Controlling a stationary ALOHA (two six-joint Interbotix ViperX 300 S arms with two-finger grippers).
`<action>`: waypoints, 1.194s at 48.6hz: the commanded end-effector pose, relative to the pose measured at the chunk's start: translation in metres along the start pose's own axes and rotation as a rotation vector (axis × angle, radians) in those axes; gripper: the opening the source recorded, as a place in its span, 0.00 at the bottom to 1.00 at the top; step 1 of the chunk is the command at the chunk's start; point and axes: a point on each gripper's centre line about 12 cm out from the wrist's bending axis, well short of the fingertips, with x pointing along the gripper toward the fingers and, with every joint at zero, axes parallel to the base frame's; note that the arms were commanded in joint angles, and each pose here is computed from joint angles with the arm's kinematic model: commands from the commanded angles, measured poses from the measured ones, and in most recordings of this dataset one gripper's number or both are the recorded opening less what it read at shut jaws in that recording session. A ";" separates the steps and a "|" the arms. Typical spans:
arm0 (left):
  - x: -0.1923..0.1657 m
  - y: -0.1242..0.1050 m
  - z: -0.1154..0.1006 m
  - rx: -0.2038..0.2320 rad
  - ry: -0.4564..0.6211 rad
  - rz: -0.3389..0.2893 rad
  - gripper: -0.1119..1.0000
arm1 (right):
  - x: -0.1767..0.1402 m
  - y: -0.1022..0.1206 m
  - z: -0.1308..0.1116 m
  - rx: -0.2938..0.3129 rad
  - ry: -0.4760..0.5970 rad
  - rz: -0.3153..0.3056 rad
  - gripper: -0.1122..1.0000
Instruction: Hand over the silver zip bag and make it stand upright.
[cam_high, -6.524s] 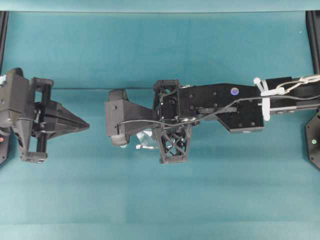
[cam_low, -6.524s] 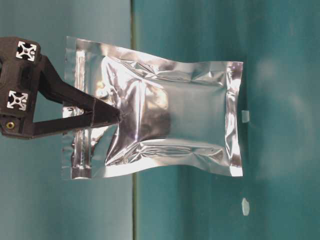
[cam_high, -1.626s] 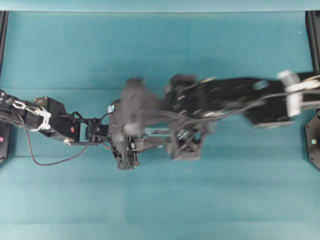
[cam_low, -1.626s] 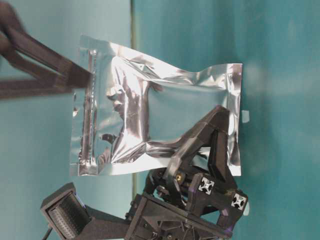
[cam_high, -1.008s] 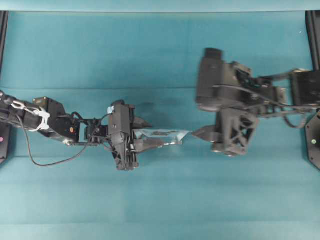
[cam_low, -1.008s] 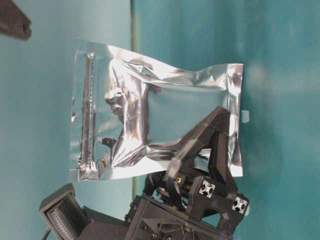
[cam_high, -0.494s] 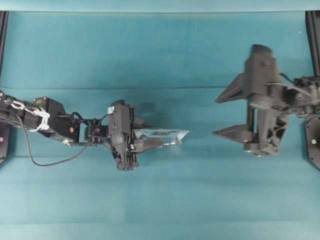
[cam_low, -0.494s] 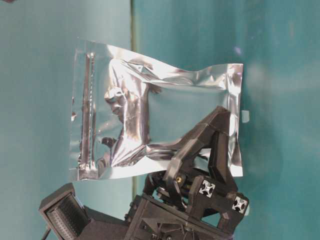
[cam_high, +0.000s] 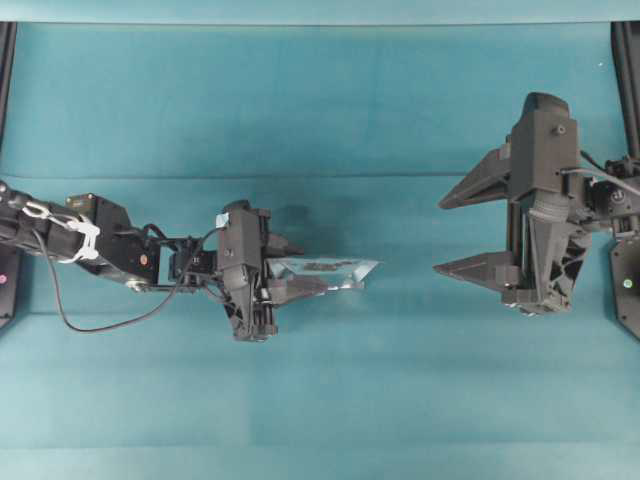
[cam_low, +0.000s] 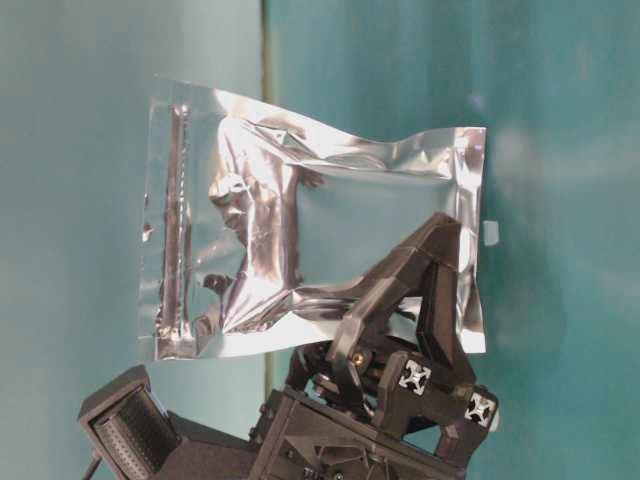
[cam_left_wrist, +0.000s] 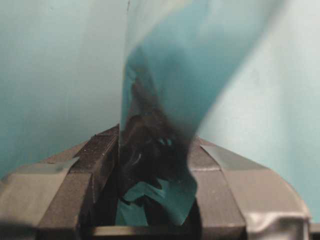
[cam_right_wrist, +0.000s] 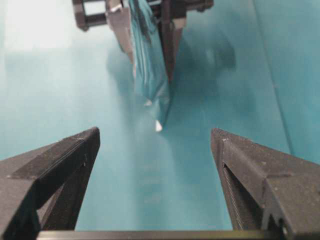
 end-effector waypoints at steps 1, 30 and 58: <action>-0.001 -0.003 0.003 0.005 -0.010 -0.007 0.36 | -0.005 0.002 0.005 0.010 -0.027 0.008 0.91; -0.001 -0.003 0.002 0.005 -0.006 -0.007 0.36 | -0.002 0.003 0.000 0.006 -0.014 0.011 0.91; -0.001 -0.003 0.002 0.005 -0.007 -0.007 0.36 | -0.002 0.003 -0.002 0.005 -0.009 0.013 0.91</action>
